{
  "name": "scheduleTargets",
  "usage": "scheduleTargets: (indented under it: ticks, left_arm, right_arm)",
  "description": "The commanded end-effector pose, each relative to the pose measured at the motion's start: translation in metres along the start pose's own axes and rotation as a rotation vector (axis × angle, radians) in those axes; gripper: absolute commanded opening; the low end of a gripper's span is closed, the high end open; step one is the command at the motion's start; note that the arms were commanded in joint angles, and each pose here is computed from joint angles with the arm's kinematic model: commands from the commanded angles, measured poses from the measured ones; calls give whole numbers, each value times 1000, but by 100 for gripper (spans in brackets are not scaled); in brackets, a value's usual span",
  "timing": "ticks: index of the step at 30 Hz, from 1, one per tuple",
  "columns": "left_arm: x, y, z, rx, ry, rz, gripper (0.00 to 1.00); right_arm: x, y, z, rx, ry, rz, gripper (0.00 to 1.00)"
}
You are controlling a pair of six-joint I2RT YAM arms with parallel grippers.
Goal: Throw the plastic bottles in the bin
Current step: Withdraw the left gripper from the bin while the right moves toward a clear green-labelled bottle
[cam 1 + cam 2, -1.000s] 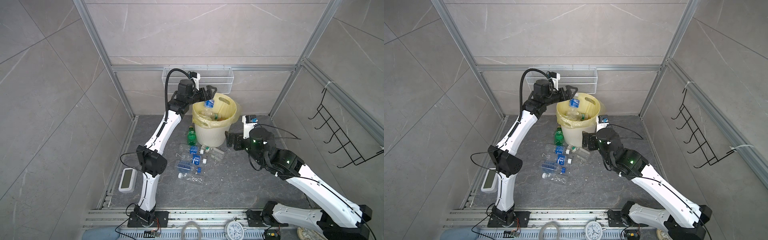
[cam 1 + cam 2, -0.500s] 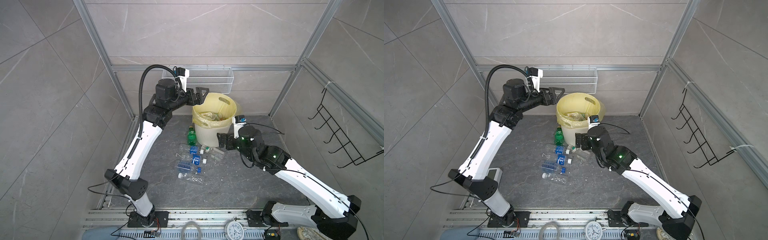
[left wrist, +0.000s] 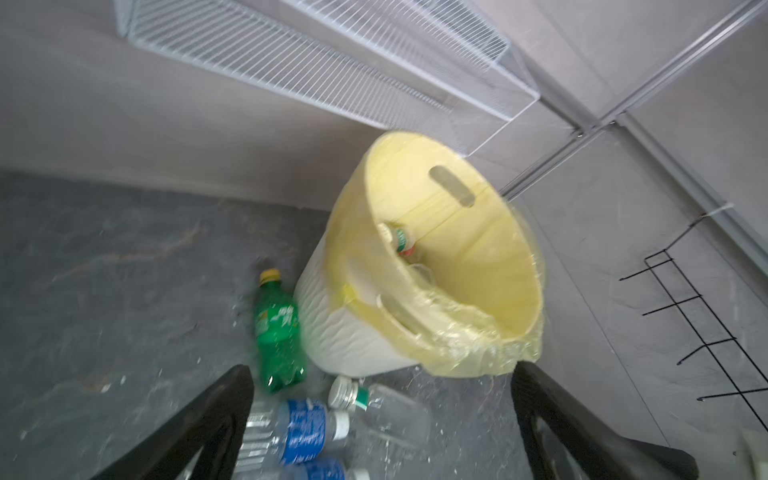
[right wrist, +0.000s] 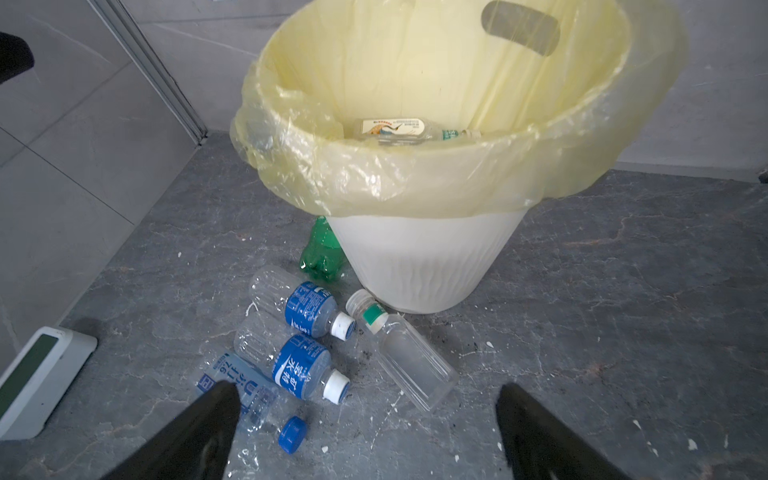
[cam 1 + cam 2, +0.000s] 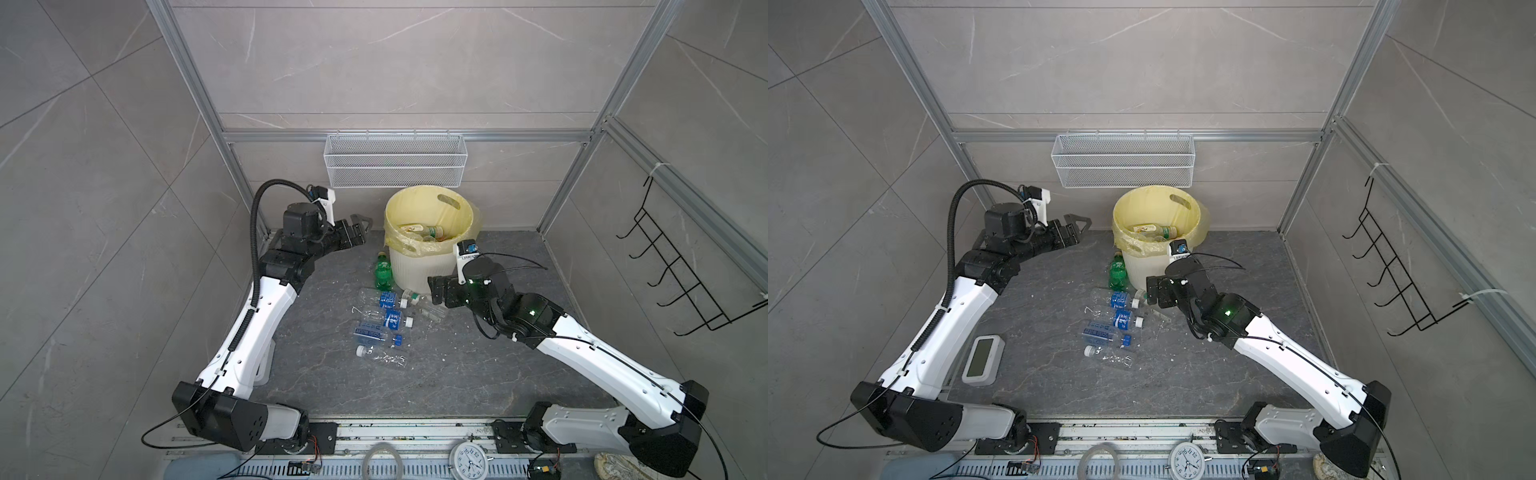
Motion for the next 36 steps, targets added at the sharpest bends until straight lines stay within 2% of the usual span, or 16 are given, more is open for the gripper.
scheduleTargets:
  ticks: [1, 7, 17, 25, 30, 36]
  left_arm:
    - [-24, 10, -4, -107, -40, -15, 100]
    - [-22, 44, -47, -259, 38, 8, 100]
    - [-4, 61, -101, -369, 136, -16, 100]
    - [6, 68, -117, -424, 167, -56, 100]
    - [10, 72, -120, -463, 181, -75, 100]
    - [11, 75, -124, -480, 186, -78, 100]
  right_arm:
    - [-4, 2, -12, -73, -1, -24, 100]
    - [3, 2, -42, -110, 43, -38, 100]
    - [24, -25, -95, -91, 110, -129, 100]
    - [46, -40, -122, -92, 134, -193, 100]
    - [66, -58, -129, -5, 175, -184, 100]
    - [97, -64, -135, 3, 220, -165, 99]
Point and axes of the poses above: each gripper's point midway between its finger pads, its own x axis out along the fingers, its own y axis along the line the jaws close on, z = x × y, the point moved 6 cm from there along -x, back along the fingers, and after that the axes turned 11 degrees about x, right-handed, at the moved point
